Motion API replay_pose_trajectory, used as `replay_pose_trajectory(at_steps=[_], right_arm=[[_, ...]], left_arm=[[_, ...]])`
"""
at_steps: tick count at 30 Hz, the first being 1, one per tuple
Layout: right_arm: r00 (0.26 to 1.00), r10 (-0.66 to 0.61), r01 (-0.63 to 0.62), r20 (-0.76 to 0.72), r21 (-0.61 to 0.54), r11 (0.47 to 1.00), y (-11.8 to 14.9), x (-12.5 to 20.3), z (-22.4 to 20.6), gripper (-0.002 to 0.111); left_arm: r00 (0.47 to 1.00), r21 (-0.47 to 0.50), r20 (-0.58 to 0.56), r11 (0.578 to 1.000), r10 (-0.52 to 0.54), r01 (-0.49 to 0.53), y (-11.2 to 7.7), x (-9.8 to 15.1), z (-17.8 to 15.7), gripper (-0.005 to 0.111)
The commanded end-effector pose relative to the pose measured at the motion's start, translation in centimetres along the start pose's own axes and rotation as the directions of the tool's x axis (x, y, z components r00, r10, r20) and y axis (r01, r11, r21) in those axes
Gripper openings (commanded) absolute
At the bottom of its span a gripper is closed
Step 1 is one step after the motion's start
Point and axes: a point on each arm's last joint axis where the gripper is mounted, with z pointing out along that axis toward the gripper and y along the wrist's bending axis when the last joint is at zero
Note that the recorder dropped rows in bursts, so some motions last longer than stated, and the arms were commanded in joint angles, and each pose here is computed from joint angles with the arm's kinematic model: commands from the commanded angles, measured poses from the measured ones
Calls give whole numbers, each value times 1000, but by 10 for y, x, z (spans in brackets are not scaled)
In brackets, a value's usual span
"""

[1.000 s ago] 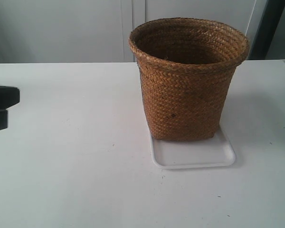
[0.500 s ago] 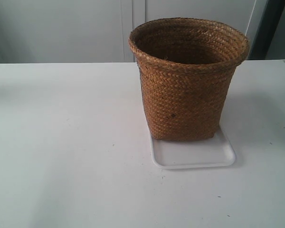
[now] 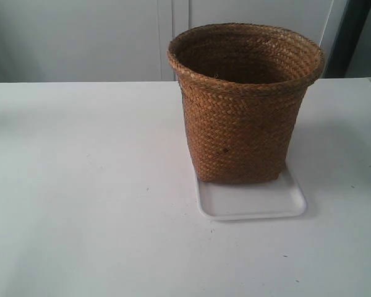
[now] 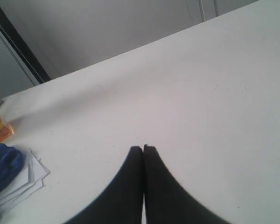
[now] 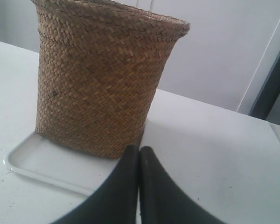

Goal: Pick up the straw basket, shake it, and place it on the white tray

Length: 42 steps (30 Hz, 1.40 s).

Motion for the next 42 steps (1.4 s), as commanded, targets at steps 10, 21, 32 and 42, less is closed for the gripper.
replay_pose_trajectory(at_steps=[10, 21, 32, 42], right_arm=[[1000, -3, 3, 2, -6, 1000, 0, 1, 0, 0], [1000, -3, 3, 2, -6, 1000, 0, 1, 0, 0], [1000, -3, 3, 2, -6, 1000, 0, 1, 0, 0], [1000, -3, 3, 2, -6, 1000, 0, 1, 0, 0]], left_arm=[[998, -12, -15, 998, -65, 65, -4, 14, -3, 0], [991, -1, -117, 997, -71, 71, -6, 23, -4, 0], [991, -1, -117, 997, -71, 71, -6, 23, -4, 0], [991, -1, -117, 997, -71, 71, -6, 23, -4, 0]])
